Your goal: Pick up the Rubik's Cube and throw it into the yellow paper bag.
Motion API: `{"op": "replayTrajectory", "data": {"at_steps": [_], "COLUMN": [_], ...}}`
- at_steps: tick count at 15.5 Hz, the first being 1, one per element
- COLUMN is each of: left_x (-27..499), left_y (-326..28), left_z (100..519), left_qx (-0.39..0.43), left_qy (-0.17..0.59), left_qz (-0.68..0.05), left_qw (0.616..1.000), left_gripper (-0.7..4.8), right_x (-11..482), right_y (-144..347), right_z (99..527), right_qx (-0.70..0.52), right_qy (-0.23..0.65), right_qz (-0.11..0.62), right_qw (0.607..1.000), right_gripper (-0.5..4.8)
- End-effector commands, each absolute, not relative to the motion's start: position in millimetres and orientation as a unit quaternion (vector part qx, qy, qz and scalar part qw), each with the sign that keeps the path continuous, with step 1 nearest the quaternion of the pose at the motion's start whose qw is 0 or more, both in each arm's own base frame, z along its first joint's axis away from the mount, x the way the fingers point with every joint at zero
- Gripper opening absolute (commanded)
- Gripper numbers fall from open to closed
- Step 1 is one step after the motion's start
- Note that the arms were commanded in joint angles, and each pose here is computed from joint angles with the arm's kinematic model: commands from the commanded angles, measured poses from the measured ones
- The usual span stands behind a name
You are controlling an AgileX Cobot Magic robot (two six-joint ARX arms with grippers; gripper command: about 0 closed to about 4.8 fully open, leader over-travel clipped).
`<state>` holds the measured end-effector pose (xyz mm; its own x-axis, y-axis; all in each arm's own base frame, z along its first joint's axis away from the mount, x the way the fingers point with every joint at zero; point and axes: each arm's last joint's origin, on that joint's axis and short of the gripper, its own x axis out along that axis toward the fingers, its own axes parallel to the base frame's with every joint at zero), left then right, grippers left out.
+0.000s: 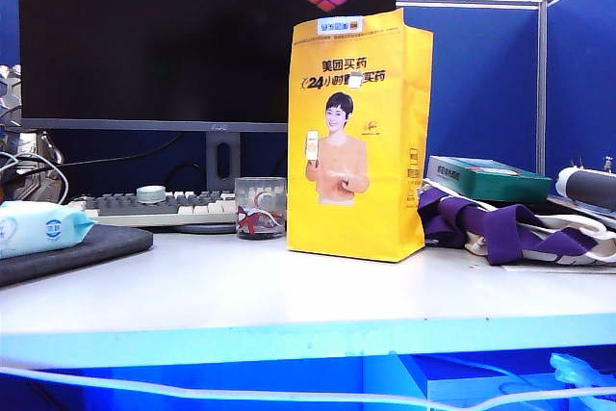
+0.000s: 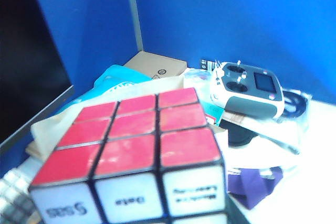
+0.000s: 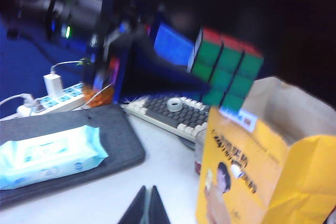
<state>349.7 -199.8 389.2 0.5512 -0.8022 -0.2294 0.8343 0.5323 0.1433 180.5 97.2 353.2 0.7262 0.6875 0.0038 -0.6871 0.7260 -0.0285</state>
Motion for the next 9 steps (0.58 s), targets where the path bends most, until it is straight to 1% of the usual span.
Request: {"op": "replayTrajectory", "data": {"at_steps": [1,4,9], "left_x": [353.7,358.8,382.9], "left_y": [-203.0,-205.6,-217.8], "left_z": [399.1,401.5,397.4], "left_qx": [0.130,0.122,0.099], "left_qy": [-0.003,-0.037,-0.048], "left_qz": [-0.475,-0.469,-0.466], "left_qw": [0.871,0.874,0.878], "left_gripper": [0.20,0.20,0.17], "right_x": [186.7,191.9,191.9], "right_y": [100.1,102.8,102.9], "right_z": [354.8,348.9,352.7], "right_qx": [-0.015,-0.017,-0.017], "right_qy": [-0.005,0.013,0.005], "right_qz": [0.370,0.371,0.373], "right_qw": [0.929,0.928,0.927], "right_gripper": [-0.01,-0.01,-0.01]}}
